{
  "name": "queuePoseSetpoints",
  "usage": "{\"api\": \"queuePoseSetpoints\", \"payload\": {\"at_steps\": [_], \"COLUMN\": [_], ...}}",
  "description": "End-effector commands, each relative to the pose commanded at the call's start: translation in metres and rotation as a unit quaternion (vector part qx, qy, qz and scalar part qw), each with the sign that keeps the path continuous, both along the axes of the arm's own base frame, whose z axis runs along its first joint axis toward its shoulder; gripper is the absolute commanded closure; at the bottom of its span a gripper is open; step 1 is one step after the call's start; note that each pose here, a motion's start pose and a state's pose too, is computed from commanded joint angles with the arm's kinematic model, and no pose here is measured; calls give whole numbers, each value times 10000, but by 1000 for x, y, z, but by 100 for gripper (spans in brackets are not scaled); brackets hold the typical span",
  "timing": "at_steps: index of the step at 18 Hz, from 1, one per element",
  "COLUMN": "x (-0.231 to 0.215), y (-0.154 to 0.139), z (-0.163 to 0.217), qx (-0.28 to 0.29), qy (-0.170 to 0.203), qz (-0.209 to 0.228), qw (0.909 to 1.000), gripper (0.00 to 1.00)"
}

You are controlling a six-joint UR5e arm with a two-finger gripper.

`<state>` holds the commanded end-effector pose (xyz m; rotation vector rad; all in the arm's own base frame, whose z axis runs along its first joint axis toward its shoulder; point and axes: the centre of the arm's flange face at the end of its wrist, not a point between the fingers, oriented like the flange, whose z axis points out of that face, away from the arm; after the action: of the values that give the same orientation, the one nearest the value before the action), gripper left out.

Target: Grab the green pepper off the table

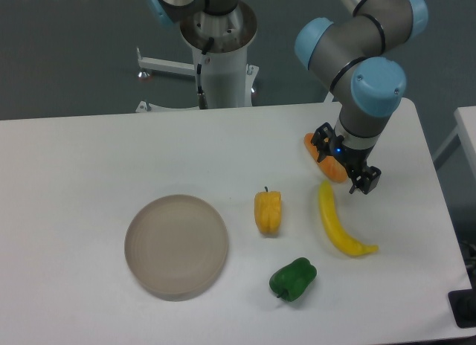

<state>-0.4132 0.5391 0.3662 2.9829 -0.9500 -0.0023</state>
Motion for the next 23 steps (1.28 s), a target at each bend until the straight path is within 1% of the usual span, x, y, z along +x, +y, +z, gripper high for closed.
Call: {"api": "queuePoseSetpoints", "payload": {"at_steps": [7, 8, 9, 10, 11, 12, 13, 14, 15, 16, 18, 20, 22, 23], "x": [2, 3, 3, 3, 4, 10, 19, 26, 30, 39, 55, 57, 56, 55], "y": [0, 1, 2, 5, 10, 21, 38, 55, 65, 82, 106, 118, 131, 133], "z": [4, 1, 0, -4, -5, -4, -4, -8, -10, -13, -24, -35, -45, -49], "qx": [88, 118, 146, 177, 218, 321, 407, 521, 572, 619, 593, 653, 906, 933], "qy": [-27, -74, -111, -166, -127, -55, -68, -203, -281, -336, -362, -331, -196, -179], "qz": [31, 92, 252, 595, 756, 845, 903, 1103, 1283, 1476, 1607, 1610, 1537, 1519], "qw": [10000, 9999, 9995, 9979, 9968, 9959, 9951, 9923, 9897, 9865, 9846, 9842, 9838, 9838], "gripper": [0, 0, 0, 0, 0, 0, 0, 0, 0, 0, 0, 0, 0, 0]}}
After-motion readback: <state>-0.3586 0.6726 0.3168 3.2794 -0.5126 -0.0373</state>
